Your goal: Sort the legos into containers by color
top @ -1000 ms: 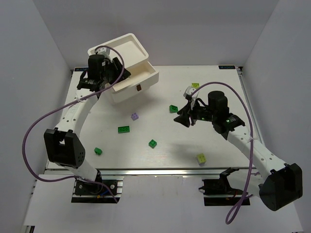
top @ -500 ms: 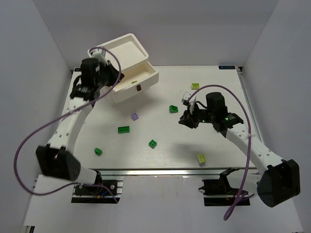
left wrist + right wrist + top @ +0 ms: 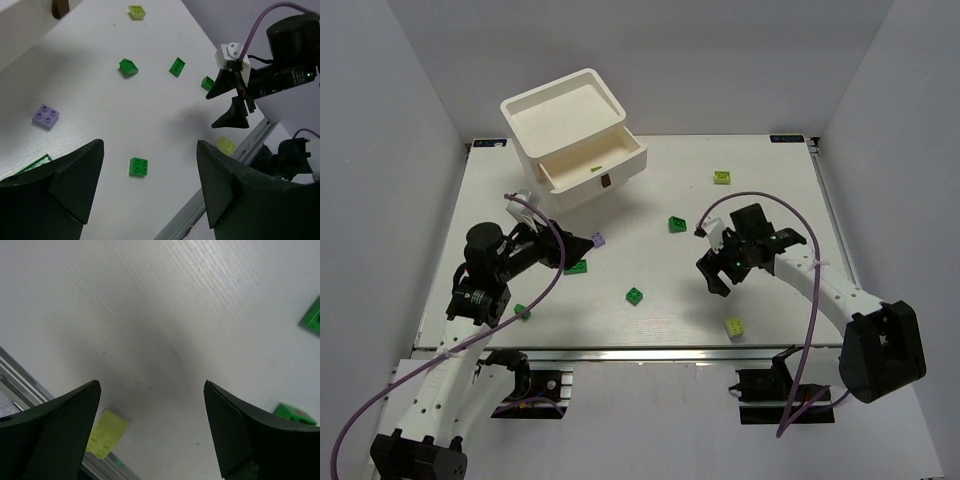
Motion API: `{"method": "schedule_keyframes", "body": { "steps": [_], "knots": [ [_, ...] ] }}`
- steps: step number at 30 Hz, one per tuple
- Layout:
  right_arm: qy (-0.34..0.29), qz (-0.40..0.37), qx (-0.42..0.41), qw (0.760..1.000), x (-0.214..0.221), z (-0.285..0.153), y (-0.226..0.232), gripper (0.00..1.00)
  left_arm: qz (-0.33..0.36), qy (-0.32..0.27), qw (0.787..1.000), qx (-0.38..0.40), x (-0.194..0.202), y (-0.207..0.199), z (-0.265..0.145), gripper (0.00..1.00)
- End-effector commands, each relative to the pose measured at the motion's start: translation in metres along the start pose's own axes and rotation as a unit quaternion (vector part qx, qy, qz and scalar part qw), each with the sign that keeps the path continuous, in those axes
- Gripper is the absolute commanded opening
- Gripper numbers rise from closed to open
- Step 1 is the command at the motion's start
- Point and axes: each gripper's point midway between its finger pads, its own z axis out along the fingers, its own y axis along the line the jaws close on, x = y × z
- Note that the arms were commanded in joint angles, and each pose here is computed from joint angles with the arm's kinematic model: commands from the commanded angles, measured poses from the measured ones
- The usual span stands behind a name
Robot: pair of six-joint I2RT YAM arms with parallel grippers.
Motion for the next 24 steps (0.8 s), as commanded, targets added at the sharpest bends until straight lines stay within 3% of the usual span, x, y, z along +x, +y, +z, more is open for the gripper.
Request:
{"method": "schedule_keyframes", "body": {
  "steps": [1, 4, 11, 24],
  "knots": [
    [0.072, 0.031, 0.001, 0.997, 0.035, -0.001, 0.005, 0.89, 0.028, 0.019, 0.999, 0.011, 0.015, -0.001, -0.007, 0.84],
    [0.102, 0.039, 0.014, 0.994, 0.040, -0.007, 0.000, 0.89, 0.038, 0.027, 0.999, -0.006, 0.022, 0.005, -0.011, 0.85],
    [0.211, 0.030, -0.050, 0.976, 0.069, -0.022, 0.018, 0.81, 0.052, 0.005, 0.998, -0.028, 0.022, 0.007, -0.024, 0.85],
    [0.241, 0.046, -0.132, 0.961, 0.088, -0.025, 0.056, 0.89, 0.052, 0.002, 0.998, -0.029, 0.023, 0.007, -0.028, 0.86]
  ]
}}
